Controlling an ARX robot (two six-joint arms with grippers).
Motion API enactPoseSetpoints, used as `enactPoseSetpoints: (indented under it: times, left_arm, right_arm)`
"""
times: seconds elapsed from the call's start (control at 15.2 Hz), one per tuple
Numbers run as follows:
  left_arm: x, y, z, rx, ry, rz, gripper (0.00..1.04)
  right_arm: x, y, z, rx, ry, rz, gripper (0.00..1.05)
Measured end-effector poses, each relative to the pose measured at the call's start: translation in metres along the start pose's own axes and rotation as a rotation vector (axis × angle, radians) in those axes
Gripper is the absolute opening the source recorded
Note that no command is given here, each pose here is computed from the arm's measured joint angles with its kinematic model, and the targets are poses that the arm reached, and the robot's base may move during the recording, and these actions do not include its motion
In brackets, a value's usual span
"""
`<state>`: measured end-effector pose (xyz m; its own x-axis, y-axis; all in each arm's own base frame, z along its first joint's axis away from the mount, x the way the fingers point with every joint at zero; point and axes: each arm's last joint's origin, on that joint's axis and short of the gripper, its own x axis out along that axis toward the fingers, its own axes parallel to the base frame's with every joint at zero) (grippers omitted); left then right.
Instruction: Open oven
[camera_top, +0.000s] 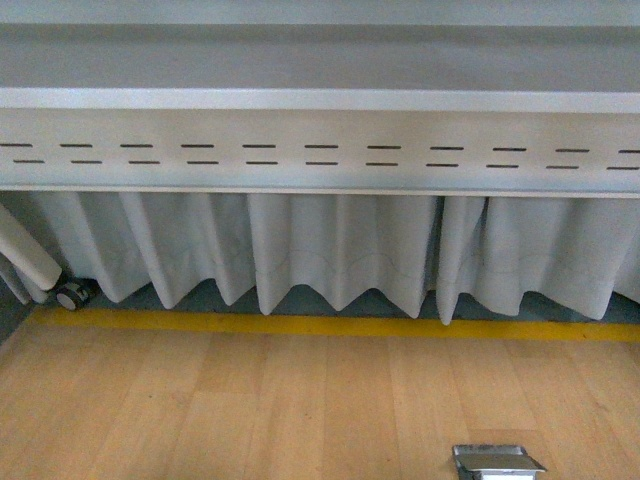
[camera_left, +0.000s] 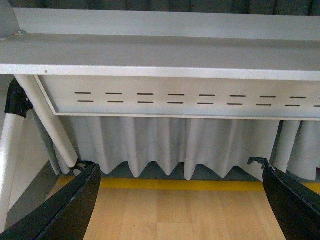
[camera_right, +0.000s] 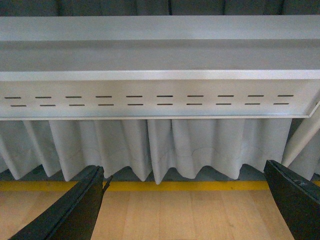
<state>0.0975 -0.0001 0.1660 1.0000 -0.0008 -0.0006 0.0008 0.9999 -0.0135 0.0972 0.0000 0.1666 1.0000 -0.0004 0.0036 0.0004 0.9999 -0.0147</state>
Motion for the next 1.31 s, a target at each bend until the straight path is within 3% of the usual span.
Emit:
enactPoseSetpoints:
  times: [1.31]
  left_arm:
    - [0.0, 0.0, 0.0, 0.0, 0.0, 0.0, 0.98]
  right_arm:
    - [0.0, 0.0, 0.0, 0.0, 0.0, 0.0, 0.98]
